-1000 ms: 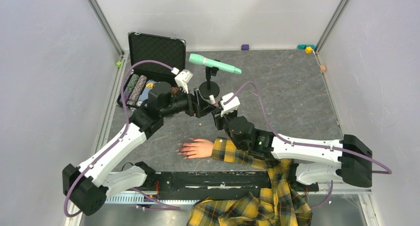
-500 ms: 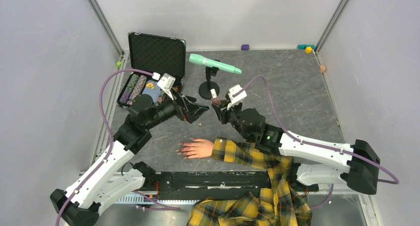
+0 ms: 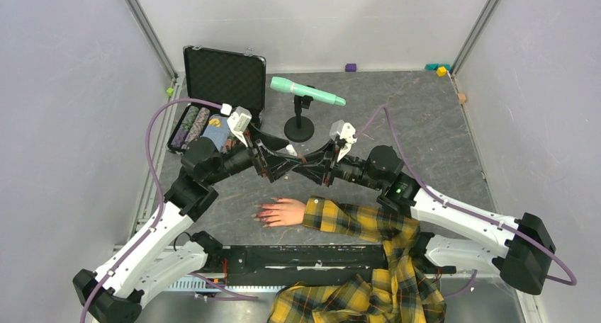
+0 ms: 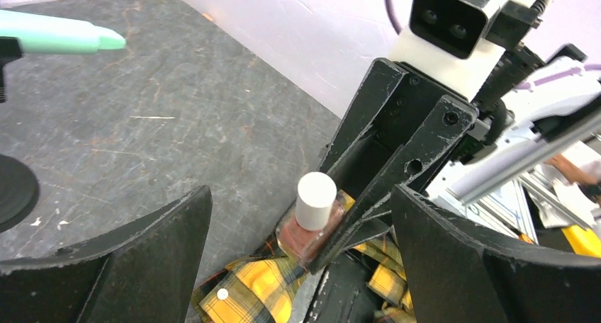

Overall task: Paint the nails
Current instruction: Unscrew the nail polish bottle.

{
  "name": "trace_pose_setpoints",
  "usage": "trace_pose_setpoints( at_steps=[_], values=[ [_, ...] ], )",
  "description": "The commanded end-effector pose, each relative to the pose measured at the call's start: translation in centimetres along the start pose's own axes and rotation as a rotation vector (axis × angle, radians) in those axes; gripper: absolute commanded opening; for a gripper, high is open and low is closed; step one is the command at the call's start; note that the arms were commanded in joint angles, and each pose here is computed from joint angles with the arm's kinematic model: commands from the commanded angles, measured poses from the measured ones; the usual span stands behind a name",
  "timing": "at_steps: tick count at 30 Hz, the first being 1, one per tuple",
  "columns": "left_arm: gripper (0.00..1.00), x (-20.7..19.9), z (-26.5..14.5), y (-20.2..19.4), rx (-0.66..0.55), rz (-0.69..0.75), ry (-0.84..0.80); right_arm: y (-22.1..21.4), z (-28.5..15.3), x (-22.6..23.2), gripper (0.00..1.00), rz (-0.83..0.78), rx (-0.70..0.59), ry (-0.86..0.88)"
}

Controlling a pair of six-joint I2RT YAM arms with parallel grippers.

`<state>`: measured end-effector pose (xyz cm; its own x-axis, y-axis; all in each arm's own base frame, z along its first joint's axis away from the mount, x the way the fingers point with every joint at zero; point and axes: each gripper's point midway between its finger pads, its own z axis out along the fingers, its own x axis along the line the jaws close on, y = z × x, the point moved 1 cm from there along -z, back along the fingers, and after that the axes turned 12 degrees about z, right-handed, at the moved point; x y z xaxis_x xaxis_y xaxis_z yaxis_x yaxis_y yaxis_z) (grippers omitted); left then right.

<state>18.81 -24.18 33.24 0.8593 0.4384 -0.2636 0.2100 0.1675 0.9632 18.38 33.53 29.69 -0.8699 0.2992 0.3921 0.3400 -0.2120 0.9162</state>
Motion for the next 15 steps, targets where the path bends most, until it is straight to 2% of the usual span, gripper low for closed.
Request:
trace_pose_setpoints(
  at_steps=[1,6,15],
  values=[
    [1.00,-2.7,-0.1,1.6,-0.058,0.026,-0.154,1.7,-0.4,3.9,0.00,0.002,-0.040,0.225],
    [0.86,-3.6,-0.1,1.7,-0.065,0.020,-0.218,1.7,-0.4,4.1,0.00,0.023,-0.046,0.241],
    [0.63,-3.8,-0.3,1.8,-0.075,0.031,-0.227,1.7,-0.2,3.7,0.00,0.035,-0.043,0.227]
  ],
)
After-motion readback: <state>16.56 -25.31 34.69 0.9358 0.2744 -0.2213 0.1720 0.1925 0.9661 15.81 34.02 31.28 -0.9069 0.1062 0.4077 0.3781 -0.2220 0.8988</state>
